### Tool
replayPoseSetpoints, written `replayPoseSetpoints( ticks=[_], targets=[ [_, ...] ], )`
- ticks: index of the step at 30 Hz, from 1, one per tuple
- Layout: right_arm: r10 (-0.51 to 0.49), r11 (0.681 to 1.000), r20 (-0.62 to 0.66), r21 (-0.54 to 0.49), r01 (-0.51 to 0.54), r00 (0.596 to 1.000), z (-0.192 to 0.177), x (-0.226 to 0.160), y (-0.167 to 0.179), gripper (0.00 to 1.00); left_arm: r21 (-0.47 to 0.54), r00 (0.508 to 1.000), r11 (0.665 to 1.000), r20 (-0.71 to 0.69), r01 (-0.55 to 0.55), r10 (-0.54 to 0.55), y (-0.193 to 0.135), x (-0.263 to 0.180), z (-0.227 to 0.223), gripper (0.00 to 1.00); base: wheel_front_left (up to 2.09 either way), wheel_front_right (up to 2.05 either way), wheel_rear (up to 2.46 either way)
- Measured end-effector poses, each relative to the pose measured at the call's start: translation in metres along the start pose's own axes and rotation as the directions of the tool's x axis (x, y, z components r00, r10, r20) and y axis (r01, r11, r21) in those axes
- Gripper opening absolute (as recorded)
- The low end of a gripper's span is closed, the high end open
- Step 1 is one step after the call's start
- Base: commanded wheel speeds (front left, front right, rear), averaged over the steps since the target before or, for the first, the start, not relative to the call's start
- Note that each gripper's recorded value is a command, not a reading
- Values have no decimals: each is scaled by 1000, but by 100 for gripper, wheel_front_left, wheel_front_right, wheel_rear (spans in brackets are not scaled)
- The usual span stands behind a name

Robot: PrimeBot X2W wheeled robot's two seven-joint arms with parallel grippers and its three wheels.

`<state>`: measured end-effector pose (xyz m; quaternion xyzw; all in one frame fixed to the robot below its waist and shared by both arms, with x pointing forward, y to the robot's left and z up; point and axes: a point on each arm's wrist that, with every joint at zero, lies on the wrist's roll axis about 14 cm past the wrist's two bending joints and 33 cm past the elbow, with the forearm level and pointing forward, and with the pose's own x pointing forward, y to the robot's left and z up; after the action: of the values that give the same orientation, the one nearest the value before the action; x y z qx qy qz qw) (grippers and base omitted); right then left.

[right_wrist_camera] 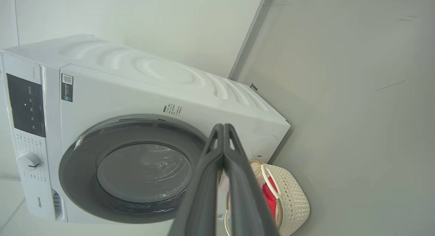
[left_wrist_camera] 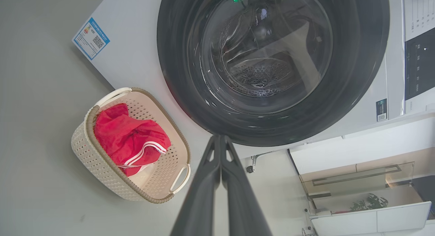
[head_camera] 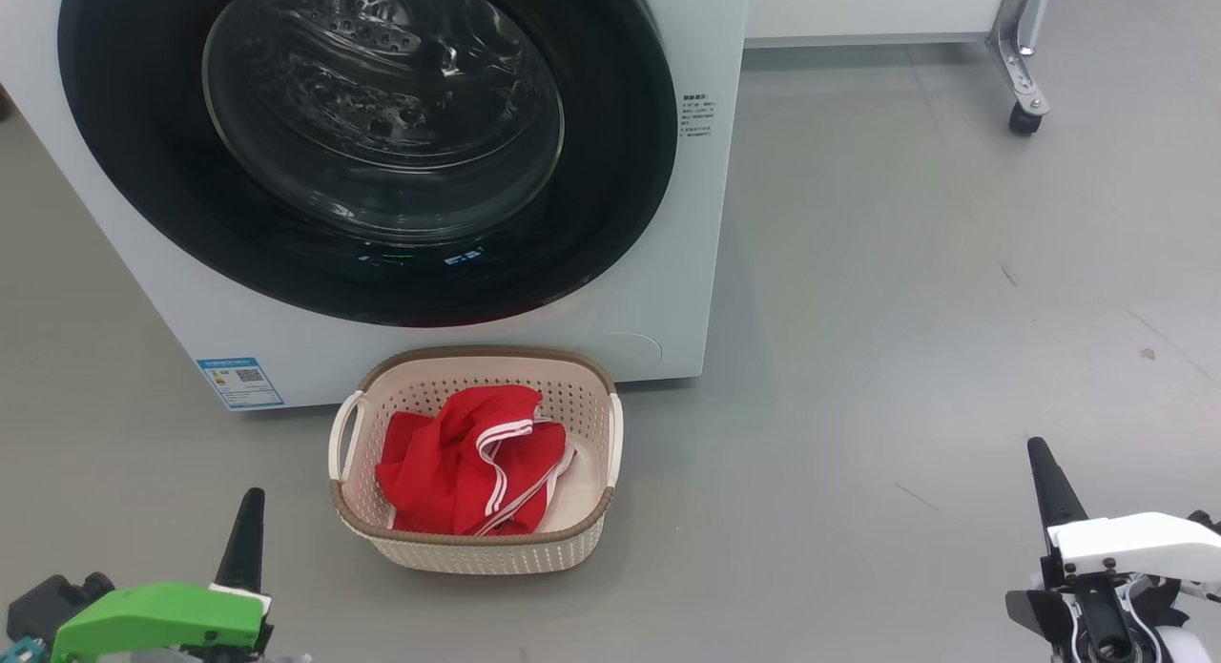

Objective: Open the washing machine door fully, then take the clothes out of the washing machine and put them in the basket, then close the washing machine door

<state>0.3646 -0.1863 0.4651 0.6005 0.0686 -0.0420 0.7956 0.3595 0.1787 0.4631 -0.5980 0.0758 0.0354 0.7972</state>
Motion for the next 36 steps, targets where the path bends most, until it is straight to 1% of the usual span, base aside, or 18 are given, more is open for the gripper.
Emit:
replayPoseSetpoints(
  ticks=[11,22,36],
  targets=[
    [24,989,28,145,-28,999,11,3,4,0,-140,1000,990,8,30,-29,-6,5,6,0,0,0,0],
    [45,958,57,281,-59,997,21,5,7,0,-281,998,958,28,59,-53,-11,11,13,0,0,0,0],
    [49,957,58,285,-64,997,22,7,9,0,-286,998,956,31,65,-58,-12,11,13,0,0,0,0]
  ],
)
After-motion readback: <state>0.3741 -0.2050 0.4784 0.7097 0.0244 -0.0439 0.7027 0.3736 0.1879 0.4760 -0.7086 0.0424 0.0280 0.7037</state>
